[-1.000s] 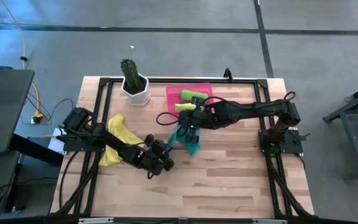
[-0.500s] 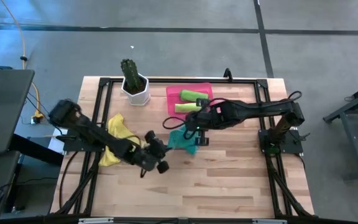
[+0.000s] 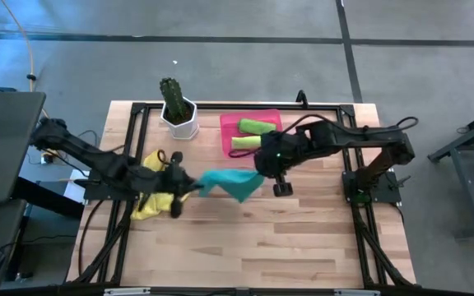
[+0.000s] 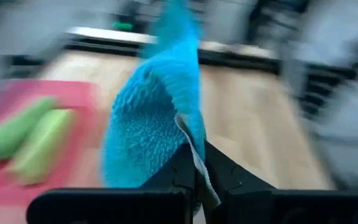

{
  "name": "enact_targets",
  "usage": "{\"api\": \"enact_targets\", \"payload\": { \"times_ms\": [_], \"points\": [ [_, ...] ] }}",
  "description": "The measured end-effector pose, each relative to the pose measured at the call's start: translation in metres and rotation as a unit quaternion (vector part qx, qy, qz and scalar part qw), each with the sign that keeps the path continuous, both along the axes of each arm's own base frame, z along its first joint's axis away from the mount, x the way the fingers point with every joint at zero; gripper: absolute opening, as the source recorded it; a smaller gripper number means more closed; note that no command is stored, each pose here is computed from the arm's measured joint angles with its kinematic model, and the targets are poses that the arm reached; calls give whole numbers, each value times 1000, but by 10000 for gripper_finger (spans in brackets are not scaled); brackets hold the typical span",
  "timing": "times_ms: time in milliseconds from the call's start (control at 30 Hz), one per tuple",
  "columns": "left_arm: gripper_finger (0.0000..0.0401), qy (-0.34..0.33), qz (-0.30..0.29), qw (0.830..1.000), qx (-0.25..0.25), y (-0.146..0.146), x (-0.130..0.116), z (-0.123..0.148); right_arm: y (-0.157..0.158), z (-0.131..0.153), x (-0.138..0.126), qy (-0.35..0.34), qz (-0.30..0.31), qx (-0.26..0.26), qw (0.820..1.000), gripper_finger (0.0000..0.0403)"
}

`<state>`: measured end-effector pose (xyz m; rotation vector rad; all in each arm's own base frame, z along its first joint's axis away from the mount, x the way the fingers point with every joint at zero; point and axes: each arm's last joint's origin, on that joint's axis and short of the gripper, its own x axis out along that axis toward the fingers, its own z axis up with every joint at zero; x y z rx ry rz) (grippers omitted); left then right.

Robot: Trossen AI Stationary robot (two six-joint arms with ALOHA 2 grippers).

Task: Roll microfiber towels into tight, uniform cylinder then place into a basket
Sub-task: Roll the blue microfiber cloth

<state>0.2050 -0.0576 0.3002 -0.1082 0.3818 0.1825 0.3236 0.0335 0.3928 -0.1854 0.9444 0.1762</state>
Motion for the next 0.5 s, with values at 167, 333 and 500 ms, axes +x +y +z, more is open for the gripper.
{"api": "enact_targets", "payload": {
  "times_ms": [167, 333, 500],
  "points": [
    [1, 11, 42, 999, 25, 13, -28, 8, -11, 1, 4, -27, -110, -140, 984, 0],
    [0, 27, 18, 999, -32, 13, -36, 7, -11, -1, 3, -11, -100, -72, 992, 0],
    [0, 119, -72, 988, -61, 7, -34, -9, -3, -6, 3, 15, -28, -44, 999, 0]
  ]
}}
